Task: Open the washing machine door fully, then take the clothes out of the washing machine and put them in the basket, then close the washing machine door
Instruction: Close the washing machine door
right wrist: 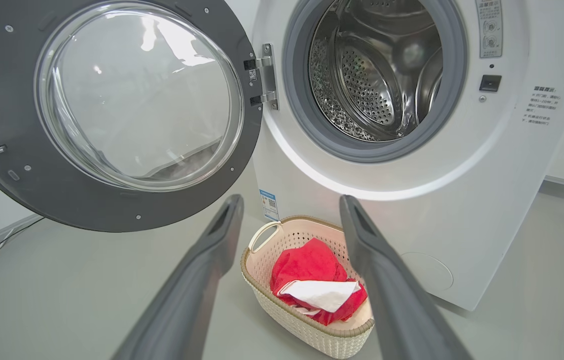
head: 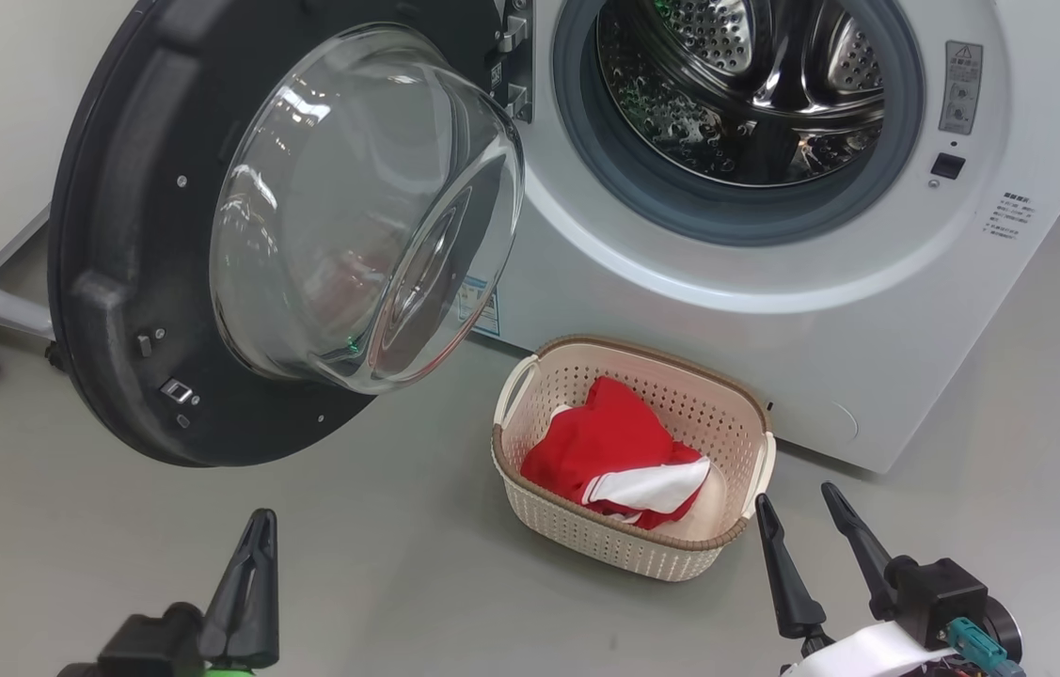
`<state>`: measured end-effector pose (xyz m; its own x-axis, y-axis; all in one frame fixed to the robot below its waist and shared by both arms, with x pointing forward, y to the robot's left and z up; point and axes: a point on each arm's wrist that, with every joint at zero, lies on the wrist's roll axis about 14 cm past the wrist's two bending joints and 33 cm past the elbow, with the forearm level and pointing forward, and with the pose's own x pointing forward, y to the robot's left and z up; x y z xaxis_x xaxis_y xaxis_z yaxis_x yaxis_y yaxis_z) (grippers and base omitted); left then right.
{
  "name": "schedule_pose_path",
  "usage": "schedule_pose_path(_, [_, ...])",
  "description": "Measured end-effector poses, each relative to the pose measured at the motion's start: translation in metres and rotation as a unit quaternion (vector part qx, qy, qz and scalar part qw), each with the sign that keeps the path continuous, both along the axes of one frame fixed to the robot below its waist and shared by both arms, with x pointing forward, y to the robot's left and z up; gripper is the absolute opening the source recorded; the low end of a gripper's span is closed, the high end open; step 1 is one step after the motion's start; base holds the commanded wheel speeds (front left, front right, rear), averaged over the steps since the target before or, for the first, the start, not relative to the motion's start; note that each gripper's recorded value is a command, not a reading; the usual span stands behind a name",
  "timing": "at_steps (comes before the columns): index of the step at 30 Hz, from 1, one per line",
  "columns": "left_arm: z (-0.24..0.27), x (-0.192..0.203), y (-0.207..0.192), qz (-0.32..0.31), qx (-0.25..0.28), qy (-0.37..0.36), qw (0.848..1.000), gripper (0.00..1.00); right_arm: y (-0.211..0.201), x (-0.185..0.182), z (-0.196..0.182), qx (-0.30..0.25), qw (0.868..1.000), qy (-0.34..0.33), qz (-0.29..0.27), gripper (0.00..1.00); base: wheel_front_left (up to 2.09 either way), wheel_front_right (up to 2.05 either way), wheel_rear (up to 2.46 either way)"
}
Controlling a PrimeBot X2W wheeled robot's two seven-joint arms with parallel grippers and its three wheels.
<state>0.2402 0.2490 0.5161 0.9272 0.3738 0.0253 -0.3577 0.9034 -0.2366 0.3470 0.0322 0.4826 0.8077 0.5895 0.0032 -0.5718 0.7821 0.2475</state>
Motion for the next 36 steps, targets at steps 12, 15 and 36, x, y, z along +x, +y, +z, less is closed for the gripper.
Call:
schedule_pose_path(12, [0.047,-0.003,0.020,-0.009,-0.249,-0.183,0.951,0.00,0.002,0.003,-0.006,0.002,1.000,0.010,0.002,1.00,0.00,0.00,0.00])
schedule_pose_path(15, [0.063,-0.005,0.025,-0.011,-0.309,-0.242,0.920,0.00,0.003,0.004,-0.007,0.003,1.000,0.012,0.003,1.00,0.00,0.00,0.00])
schedule_pose_path(36, [0.101,-0.035,0.175,0.090,-0.385,-0.381,0.836,0.00,0.001,0.018,-0.016,0.000,1.000,0.017,0.002,1.00,0.00,0.00,0.00])
